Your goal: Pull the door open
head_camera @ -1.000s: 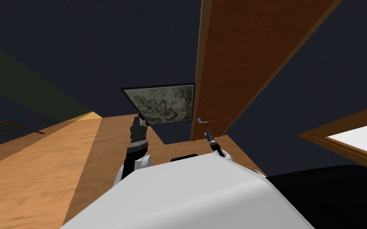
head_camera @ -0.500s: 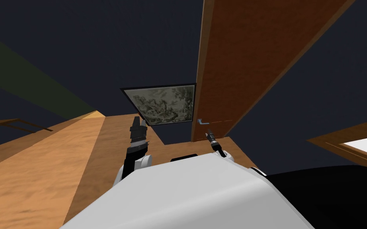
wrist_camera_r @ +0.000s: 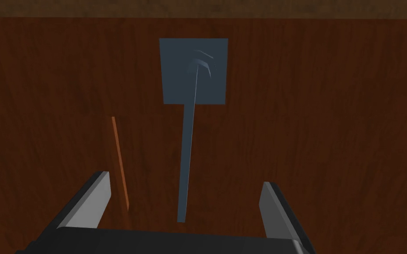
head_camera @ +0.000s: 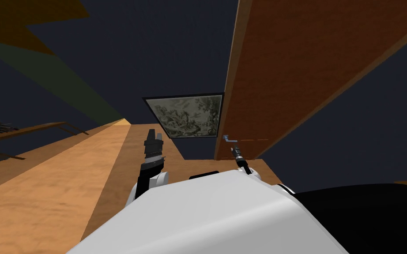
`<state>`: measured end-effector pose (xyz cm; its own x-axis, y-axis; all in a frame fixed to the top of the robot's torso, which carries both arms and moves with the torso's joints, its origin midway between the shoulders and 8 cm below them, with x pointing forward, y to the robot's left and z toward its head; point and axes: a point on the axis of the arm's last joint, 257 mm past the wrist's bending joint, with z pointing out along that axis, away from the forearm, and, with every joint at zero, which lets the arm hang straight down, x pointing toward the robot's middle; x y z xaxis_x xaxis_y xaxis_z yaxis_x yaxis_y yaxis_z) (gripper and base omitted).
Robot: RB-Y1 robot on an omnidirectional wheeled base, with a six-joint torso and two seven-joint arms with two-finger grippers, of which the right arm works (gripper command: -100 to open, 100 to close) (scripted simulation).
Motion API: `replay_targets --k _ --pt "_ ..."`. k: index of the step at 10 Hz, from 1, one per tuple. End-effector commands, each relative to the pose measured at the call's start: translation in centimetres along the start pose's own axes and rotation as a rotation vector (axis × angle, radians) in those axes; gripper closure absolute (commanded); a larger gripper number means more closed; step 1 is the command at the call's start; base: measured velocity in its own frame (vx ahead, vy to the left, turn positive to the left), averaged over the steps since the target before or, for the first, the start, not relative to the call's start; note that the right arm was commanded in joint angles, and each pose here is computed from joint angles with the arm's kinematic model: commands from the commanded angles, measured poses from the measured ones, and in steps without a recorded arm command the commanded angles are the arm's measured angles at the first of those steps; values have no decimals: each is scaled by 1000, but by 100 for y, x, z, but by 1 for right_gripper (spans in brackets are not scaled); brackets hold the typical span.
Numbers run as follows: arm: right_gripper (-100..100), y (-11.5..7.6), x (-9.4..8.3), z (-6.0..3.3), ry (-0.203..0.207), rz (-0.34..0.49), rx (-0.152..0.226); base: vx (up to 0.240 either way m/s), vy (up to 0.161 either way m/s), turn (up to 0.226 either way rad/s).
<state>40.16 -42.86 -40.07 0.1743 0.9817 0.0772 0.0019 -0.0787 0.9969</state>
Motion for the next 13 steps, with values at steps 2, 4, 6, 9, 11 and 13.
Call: replay_targets --k 2,4,6,9,11,13 --pt "-100 35 -221 9 -70 3 -8 139 -96 271" --pt "-100 44 -199 30 -70 6 -13 120 -29 167" --pt "100 44 -199 30 -70 6 -13 -18 1 -34" --pt "100 44 -199 30 -70 6 -13 -16 2 4" --pt "100 28 -232 -25 -59 2 -7 -50 -1 32" --pt "100 31 -222 -58 -42 1 -7 -190 -43 87"
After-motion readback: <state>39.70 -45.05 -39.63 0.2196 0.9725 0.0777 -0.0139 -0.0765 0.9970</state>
